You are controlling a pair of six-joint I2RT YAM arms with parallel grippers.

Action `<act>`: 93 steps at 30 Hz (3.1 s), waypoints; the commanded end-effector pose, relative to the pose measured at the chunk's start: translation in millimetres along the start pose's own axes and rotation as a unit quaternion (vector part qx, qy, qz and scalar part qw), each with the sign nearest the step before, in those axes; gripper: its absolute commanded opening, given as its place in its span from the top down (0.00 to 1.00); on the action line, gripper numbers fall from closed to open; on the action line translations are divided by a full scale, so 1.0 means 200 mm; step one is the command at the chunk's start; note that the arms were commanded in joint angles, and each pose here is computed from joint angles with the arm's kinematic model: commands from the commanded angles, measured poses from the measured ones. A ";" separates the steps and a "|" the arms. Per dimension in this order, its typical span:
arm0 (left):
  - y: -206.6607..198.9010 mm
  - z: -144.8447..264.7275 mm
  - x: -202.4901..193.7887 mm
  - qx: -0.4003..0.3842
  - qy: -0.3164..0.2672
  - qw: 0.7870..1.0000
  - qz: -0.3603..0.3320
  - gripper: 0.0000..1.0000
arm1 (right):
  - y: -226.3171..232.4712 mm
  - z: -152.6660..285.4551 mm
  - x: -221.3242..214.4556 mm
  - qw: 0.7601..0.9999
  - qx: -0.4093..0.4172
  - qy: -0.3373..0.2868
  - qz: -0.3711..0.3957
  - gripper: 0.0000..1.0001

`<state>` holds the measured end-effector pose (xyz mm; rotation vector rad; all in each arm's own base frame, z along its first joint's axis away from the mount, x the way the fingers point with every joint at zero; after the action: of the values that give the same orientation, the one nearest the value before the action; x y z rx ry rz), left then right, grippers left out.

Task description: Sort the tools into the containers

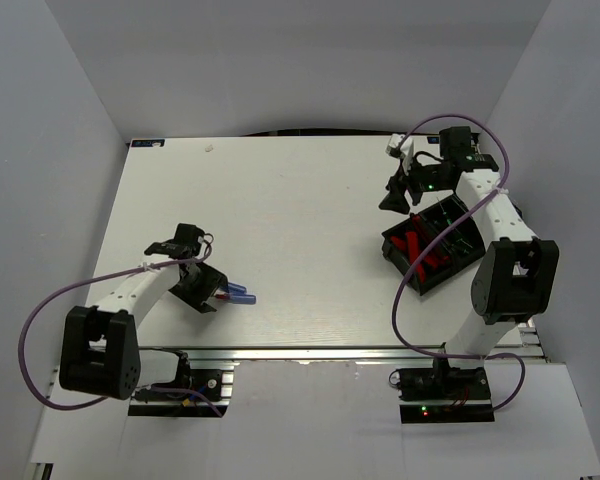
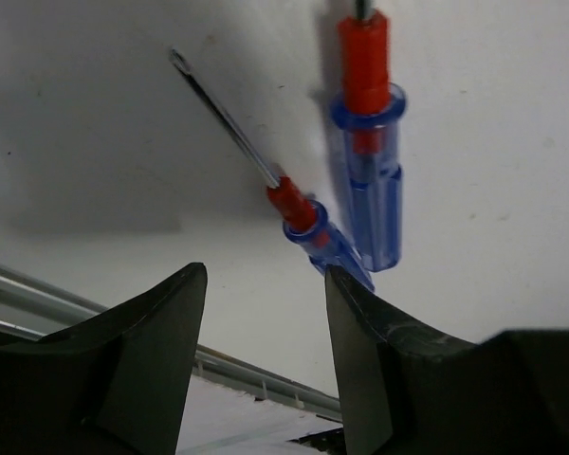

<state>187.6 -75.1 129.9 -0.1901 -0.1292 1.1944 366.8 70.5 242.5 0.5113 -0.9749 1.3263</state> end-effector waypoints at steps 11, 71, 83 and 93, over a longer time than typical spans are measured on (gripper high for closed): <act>-0.08 -0.06 0.05 0.037 -0.031 0.998 0.032 0.40 | 0.04 -0.01 0.00 1.000 0.004 -0.019 -0.011 0.32; -0.74 0.60 -0.07 -0.541 0.067 0.791 -0.279 1.00 | 0.53 -0.82 0.85 0.906 0.280 -0.134 -0.288 0.31; -0.74 0.61 -0.07 -0.545 0.072 0.790 -0.272 1.00 | 0.62 -0.91 0.87 0.898 0.294 -0.120 -0.306 0.69; -0.73 0.63 -0.07 -0.551 0.069 0.786 -0.272 1.00 | 0.63 -0.94 0.84 0.893 0.286 -0.111 -0.331 0.30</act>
<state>291.1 -128.8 264.6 -1.1475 -0.6543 0.4355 293.2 339.2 253.6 1.3270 -0.4674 0.9152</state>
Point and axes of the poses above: each gripper's point midway between its finger pads, its own z axis back along the fingers, its own y axis along the line the jaws close on, x = y × z, the point moved 9 cm from there along z, back along the fingers, and after that the axes turned 13 degrees about z, right-handed, at the moved point
